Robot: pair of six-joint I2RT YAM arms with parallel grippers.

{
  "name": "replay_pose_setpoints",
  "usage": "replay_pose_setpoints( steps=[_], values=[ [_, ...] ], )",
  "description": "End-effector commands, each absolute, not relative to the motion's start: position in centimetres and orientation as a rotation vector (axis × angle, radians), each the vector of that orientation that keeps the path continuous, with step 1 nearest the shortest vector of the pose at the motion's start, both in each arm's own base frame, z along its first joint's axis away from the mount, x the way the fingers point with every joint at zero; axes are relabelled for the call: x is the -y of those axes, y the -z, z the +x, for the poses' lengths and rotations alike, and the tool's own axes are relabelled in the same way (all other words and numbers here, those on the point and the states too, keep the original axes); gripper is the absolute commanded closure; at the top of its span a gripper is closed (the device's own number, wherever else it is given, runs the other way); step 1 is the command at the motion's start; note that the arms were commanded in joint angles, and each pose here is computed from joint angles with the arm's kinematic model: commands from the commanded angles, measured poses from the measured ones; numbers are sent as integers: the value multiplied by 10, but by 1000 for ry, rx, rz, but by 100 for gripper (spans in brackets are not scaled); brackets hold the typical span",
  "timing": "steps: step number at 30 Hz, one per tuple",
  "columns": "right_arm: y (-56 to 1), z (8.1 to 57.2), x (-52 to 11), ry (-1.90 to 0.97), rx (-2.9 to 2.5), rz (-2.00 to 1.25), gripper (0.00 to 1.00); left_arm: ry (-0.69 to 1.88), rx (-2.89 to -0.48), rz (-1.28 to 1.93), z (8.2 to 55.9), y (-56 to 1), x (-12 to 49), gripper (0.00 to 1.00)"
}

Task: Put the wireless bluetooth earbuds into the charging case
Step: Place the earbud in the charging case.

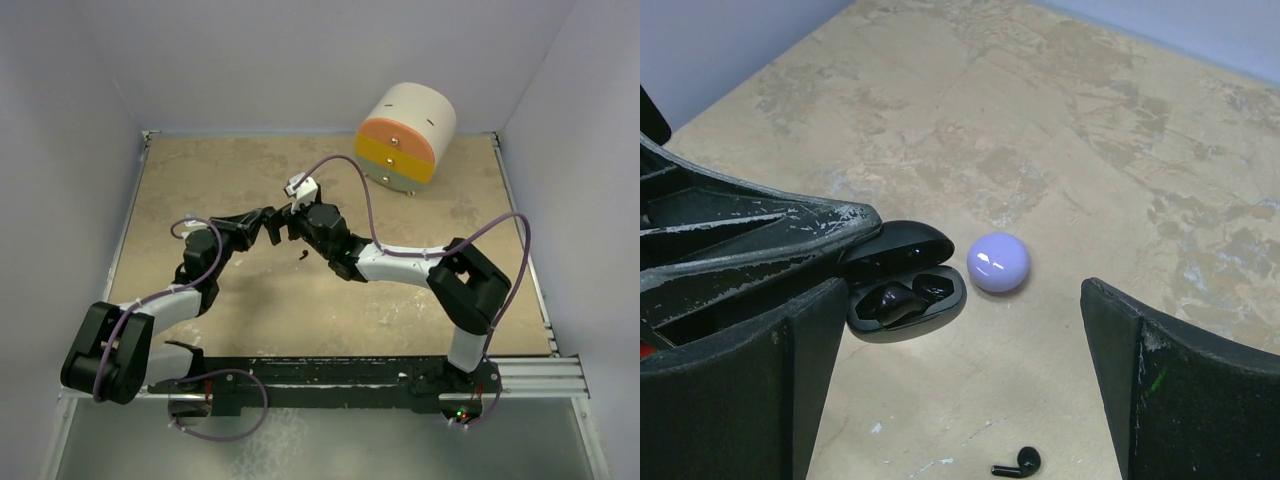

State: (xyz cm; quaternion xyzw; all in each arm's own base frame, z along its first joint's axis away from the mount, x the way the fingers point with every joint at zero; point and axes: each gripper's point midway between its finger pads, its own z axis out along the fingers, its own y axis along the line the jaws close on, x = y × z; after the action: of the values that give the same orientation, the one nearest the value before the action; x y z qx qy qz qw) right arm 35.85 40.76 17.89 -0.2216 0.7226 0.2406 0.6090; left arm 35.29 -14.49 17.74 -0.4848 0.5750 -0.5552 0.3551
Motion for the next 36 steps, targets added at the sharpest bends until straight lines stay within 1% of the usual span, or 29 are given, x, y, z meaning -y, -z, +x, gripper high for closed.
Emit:
replay_pose_setpoints(
  steps=[1, 8, 22, 32, 36],
  values=[
    [-204, 359, -417, -618, -1618, -474, 0, 1496, -1406, -1176, 357, -210, 147, 100],
    [-202, 362, -407, -598, -1638, -444, 0, 1501, -1401, -1180, 354, -209, 146, 100],
    [-208, 364, -363, -549, -1654, -380, 0, 1505, -1393, -1178, 354, -211, 146, 100],
    [-229, 355, -334, -526, -1629, -335, 0, 1502, -1395, -1179, 352, -210, 145, 100],
    [-231, 348, -333, -548, -1640, -346, 0, 1500, -1393, -1180, 351, -210, 144, 100]
  ],
)
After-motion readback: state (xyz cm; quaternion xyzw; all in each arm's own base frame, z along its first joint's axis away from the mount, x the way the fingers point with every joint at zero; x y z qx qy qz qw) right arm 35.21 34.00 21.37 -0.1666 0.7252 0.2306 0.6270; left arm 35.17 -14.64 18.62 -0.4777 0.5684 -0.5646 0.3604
